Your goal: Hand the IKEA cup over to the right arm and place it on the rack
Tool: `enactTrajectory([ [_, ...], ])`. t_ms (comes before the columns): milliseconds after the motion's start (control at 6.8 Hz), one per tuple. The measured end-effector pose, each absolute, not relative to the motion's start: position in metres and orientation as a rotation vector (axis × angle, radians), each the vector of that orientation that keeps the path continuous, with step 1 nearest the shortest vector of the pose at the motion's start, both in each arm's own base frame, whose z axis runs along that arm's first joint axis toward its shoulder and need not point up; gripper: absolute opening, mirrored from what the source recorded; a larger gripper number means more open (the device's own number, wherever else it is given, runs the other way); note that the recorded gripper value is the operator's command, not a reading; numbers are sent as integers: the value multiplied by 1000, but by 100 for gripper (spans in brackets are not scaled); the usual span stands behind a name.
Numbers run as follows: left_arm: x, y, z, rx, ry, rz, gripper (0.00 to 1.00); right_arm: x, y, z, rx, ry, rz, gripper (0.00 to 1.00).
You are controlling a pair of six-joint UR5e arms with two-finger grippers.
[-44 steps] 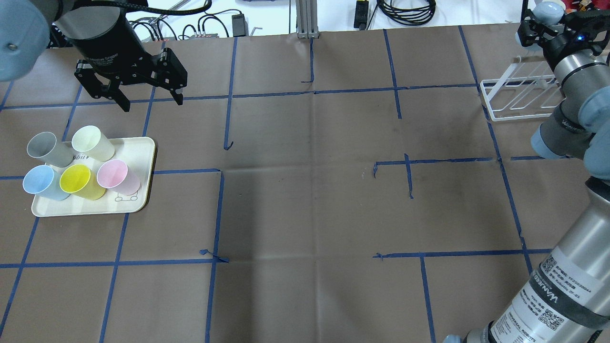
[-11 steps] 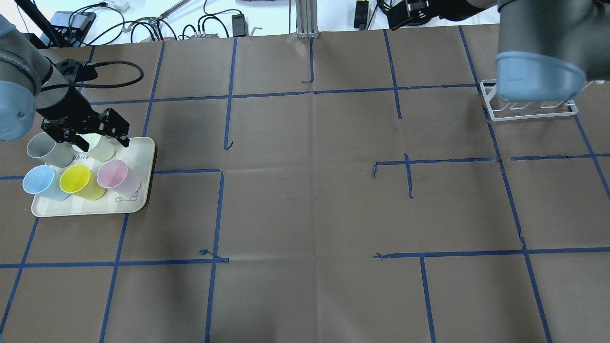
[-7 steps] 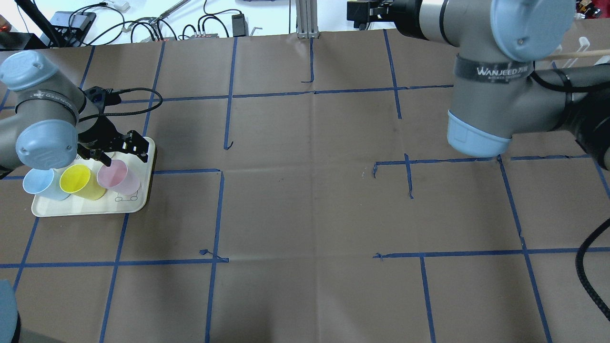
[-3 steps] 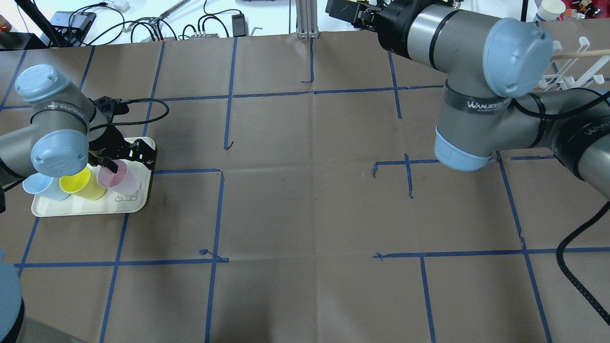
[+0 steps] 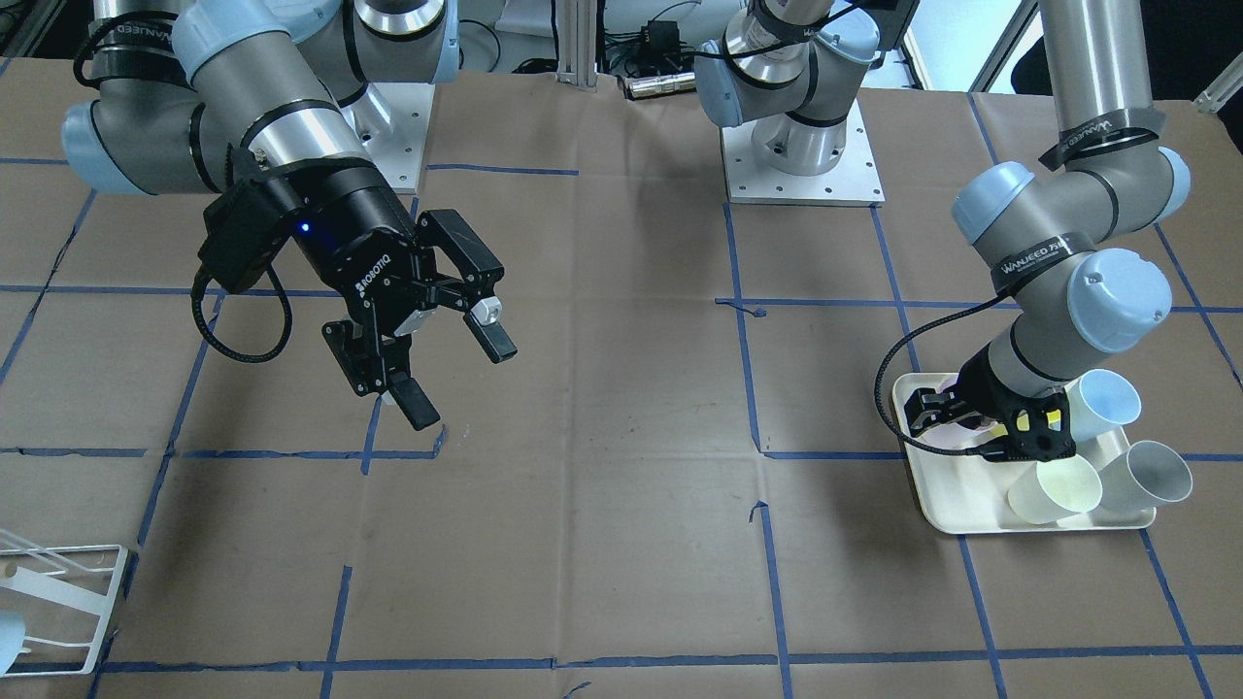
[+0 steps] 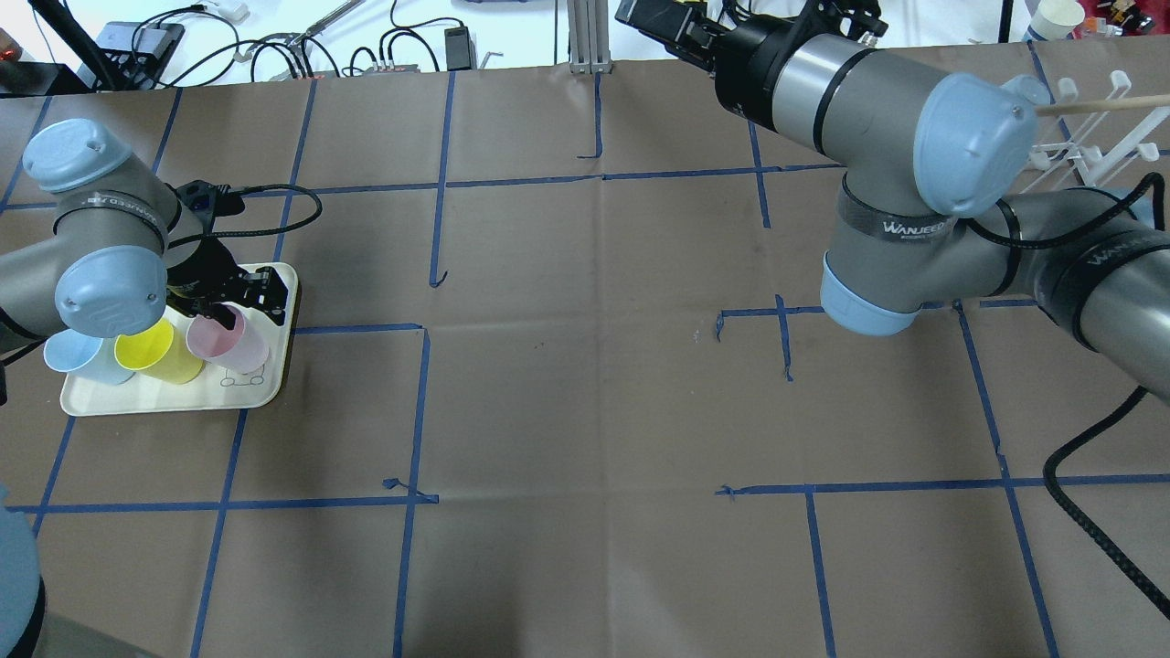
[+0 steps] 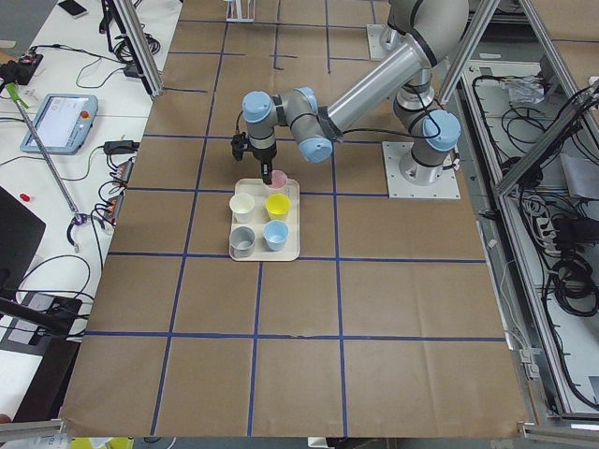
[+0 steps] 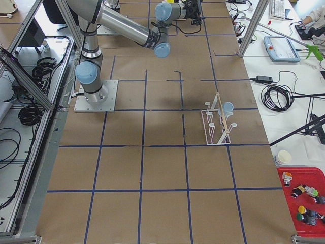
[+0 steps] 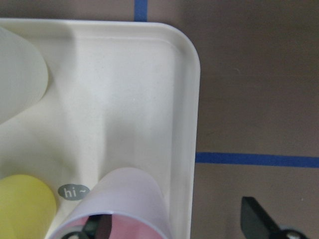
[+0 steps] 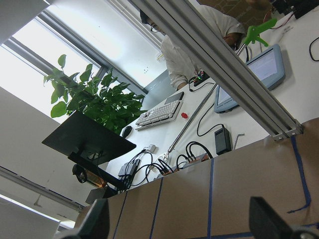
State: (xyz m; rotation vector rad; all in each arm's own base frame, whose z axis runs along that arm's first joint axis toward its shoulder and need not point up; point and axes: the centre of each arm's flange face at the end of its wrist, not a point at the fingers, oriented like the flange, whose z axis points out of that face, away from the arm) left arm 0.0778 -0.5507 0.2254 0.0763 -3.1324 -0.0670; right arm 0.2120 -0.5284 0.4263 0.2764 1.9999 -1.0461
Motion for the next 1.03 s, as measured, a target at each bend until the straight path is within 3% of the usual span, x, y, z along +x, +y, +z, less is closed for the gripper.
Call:
enactTrajectory([
  [588,77,-553,243,22,-3138,-28,0,211,-516,422,453,1862,-966,100],
  [1029,79,-566,325,-11,-3145,-9,0,211,-515,420,491,1839,-939,100],
])
